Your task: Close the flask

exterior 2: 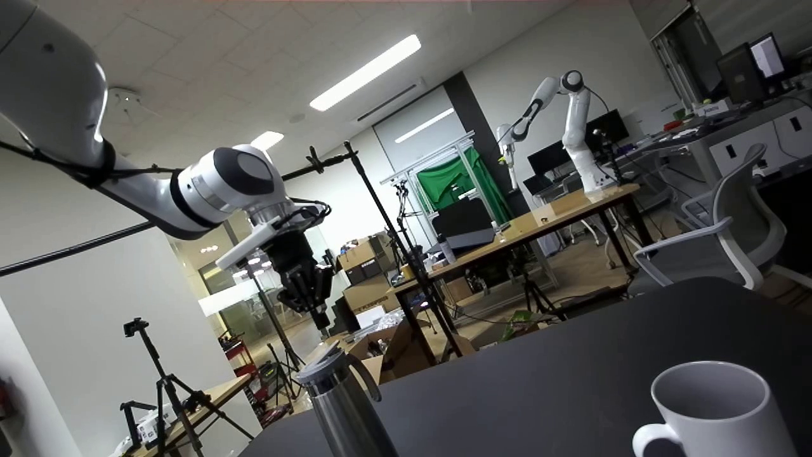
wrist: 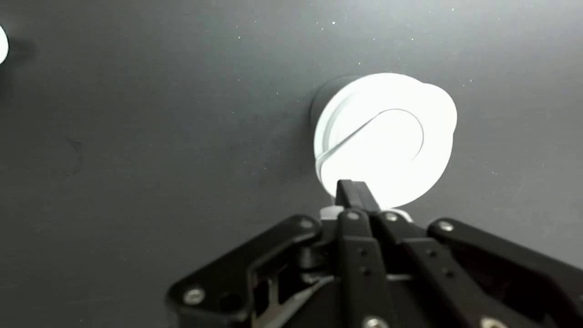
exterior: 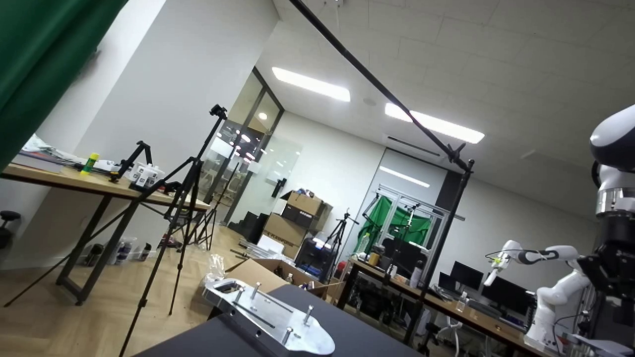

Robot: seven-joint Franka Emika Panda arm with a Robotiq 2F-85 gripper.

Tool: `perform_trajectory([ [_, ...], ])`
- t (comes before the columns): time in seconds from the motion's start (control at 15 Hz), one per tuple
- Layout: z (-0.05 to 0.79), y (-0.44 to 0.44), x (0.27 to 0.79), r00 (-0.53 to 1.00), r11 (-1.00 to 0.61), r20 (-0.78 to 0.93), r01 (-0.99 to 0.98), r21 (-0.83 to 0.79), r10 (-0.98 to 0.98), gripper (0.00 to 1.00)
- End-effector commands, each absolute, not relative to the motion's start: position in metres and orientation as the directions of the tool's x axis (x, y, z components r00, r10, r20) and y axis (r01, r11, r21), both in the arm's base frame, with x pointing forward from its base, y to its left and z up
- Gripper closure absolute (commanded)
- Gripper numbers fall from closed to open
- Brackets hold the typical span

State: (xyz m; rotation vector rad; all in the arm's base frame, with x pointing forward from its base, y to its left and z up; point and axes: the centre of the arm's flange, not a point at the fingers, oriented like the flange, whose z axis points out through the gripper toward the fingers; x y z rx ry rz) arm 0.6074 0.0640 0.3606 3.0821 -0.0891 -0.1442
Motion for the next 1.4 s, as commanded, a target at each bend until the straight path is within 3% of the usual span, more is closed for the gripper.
perform_trajectory([
  [0.0, 0.36, 0.068, 0.617, 0.99, -0.996, -0.117, -0.072, 0.054, -0.078, 1.0],
  [1.33, 0.316, 0.058, 0.611, 0.981, -0.996, -0.176, -0.077, 0.037, -0.082, 1.0],
])
